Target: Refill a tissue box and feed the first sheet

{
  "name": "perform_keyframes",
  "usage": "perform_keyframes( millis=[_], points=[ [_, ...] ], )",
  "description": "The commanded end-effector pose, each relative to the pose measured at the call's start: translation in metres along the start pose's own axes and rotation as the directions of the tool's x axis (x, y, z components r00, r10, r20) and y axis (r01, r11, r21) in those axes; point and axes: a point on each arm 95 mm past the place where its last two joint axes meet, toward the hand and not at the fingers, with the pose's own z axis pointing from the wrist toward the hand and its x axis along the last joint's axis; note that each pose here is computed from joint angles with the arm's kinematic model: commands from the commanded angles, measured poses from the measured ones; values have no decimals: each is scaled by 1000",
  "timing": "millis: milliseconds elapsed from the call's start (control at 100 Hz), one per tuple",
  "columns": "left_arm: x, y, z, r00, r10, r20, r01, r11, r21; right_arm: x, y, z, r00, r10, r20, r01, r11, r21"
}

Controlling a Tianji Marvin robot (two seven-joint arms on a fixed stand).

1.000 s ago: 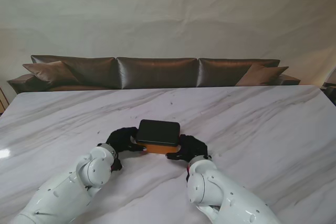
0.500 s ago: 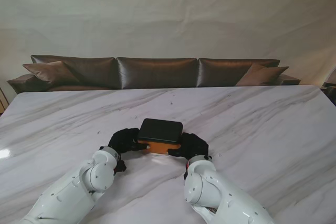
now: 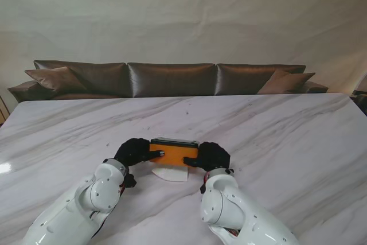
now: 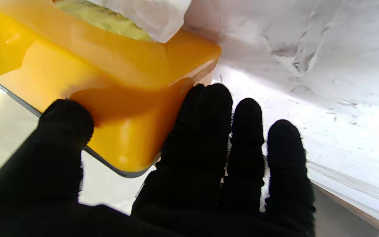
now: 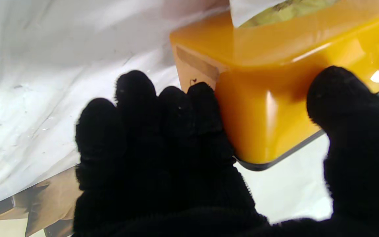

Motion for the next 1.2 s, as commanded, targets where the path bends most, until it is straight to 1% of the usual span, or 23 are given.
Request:
perform_keyframes(
  millis=[0,120,220,310,480,540,710,910,1030,1190],
  points=[
    [19,5,1,999,-29,-42,29,1000,-3,18,-1,-8,998,41,-37,-40,999,29],
    [22,2,-3,998,-40,-41,40,999,11,17,2,-10,998,48,-30,-47,998,30],
    [22,0,-5,999,-32,-35,32,999,12,16,3,-10,998,57,-15,-56,998,33],
    [21,-1,-5,1000,-22,-18,22,1000,9,14,3,-9,998,67,-2,-67,997,33],
    [12,-1,-4,999,-36,28,35,999,23,10,2,-4,998,63,21,-64,997,39],
    [8,0,-3,997,-55,47,53,998,30,8,3,-2,997,65,30,-66,997,38],
    [-2,1,-4,984,-160,76,156,986,54,2,4,3,996,69,52,-71,997,38],
    [-10,0,-10,977,-195,91,190,980,53,-6,10,7,996,75,57,-77,996,43],
    [-14,-2,-14,978,-183,100,179,983,44,-11,16,7,997,62,45,-64,997,39],
    [-19,-7,-24,988,-114,106,113,993,15,-20,21,3,999,41,28,-42,998,38]
  ],
)
